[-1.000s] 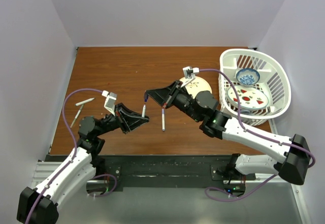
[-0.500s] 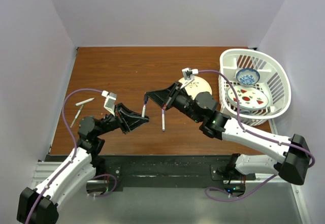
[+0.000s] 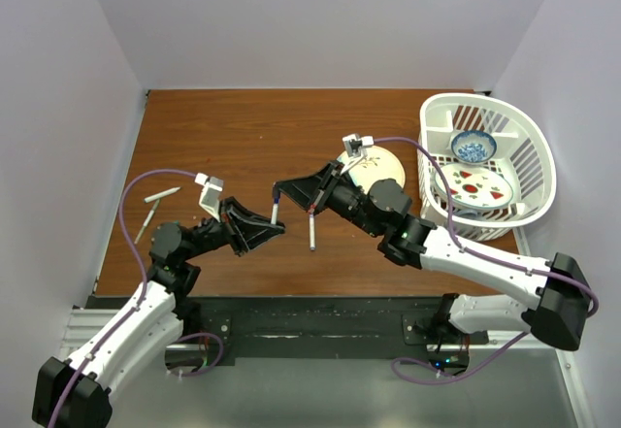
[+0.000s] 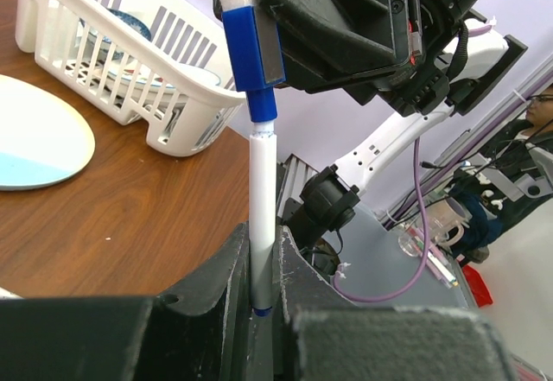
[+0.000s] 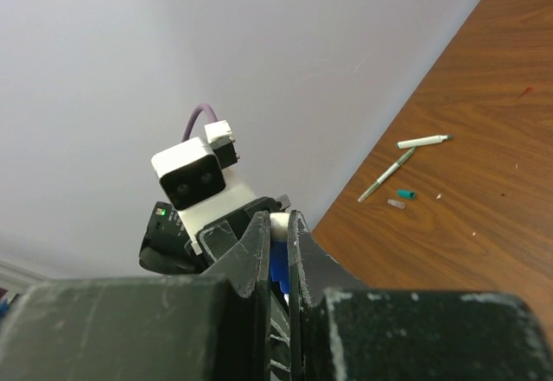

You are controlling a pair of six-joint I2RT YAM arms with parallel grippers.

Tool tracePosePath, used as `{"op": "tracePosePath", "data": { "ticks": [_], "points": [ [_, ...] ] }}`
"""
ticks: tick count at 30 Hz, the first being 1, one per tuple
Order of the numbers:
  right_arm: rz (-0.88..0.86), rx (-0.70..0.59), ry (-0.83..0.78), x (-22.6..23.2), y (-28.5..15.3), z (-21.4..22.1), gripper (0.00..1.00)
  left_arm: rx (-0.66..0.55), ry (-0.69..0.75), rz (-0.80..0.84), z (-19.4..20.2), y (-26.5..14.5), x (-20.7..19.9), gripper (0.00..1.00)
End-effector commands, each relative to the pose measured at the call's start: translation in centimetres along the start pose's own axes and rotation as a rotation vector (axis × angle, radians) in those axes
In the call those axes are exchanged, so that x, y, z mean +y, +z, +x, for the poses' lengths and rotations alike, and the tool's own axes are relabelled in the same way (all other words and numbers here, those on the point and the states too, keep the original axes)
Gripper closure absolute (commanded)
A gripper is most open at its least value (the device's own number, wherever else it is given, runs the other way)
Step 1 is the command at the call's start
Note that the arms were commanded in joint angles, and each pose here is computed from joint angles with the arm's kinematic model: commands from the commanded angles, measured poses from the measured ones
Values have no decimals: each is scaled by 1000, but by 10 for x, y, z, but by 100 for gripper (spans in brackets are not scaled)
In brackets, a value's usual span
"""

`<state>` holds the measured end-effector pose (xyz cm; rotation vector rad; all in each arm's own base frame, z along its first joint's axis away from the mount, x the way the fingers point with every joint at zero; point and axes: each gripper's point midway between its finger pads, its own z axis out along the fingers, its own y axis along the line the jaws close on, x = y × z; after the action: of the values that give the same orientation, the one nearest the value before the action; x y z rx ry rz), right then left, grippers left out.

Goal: Insert the pens into the pen caps

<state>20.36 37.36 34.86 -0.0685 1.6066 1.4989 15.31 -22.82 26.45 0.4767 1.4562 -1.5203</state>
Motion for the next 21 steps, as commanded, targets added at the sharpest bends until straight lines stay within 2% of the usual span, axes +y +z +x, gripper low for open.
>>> {"op": "tracePosePath", "data": {
  "ticks": [1, 10, 17, 20, 21],
  "points": [
    [-54, 45, 1, 12, -4, 17, 100, -29, 30, 13, -6, 1, -2, 100],
    [55, 185, -84, -38, -32, 68, 100, -51, 39, -19, -17, 4, -1, 100],
    [57, 305, -47, -42, -39, 100, 100, -76, 72, -16, -26, 6, -5, 100],
    [55, 299, -30, -38, -38, 97, 93, -68, 85, 0, -27, 6, -9, 100],
    [52, 293, -27, -36, -37, 96, 84, -61, 88, 6, -27, 5, -11, 100]
  ]
}}
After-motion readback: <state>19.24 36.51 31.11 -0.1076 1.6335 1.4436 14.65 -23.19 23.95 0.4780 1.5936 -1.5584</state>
